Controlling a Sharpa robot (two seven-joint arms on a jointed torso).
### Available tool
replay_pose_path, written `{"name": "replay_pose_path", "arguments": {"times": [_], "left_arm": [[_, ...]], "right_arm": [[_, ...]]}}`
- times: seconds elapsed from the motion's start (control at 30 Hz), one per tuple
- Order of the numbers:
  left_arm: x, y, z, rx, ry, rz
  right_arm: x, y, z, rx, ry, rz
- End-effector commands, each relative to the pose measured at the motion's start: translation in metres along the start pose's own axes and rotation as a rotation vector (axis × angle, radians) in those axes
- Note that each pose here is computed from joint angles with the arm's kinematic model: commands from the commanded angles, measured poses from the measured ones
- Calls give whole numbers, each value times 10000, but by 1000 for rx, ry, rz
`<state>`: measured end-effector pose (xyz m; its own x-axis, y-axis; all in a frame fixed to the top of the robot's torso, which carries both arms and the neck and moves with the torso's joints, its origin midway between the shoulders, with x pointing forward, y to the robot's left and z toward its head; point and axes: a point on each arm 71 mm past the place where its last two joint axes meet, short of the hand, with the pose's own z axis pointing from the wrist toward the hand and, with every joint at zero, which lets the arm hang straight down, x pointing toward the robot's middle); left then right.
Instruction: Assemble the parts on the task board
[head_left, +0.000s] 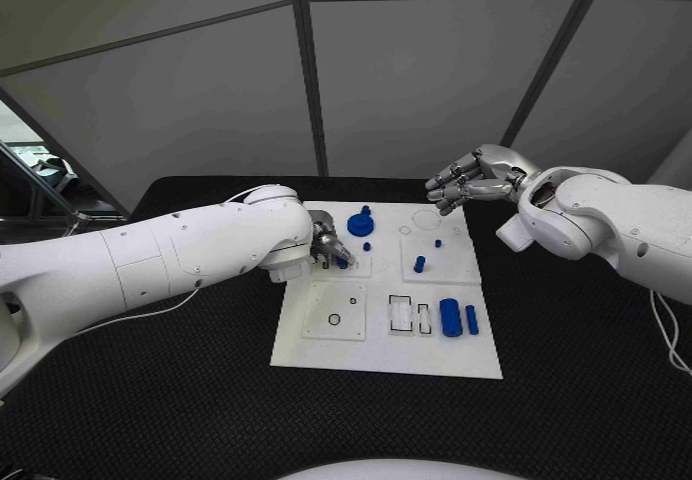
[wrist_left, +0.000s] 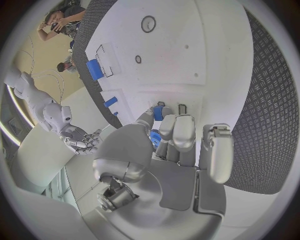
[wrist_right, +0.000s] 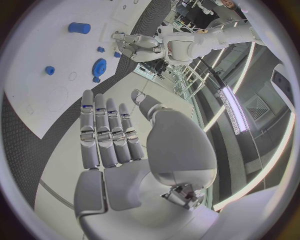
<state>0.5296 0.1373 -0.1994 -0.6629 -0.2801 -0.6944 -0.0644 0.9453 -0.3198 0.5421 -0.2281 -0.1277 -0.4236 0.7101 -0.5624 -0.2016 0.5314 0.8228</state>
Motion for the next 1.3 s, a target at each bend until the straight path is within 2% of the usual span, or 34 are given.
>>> {"name": "replay_pose_path", "arguments": {"times": [0.03, 0.73, 1.3], "left_arm": [[1, 29, 8, -13, -5, -3], [34, 12, -10, 0, 35, 12], [-4, 20, -23, -19, 55, 35]], "right_arm": [[3, 15, 1, -7, 10, -3], [4, 10, -1, -4, 14, -7], [8, 11, 5, -4, 17, -8]]}}
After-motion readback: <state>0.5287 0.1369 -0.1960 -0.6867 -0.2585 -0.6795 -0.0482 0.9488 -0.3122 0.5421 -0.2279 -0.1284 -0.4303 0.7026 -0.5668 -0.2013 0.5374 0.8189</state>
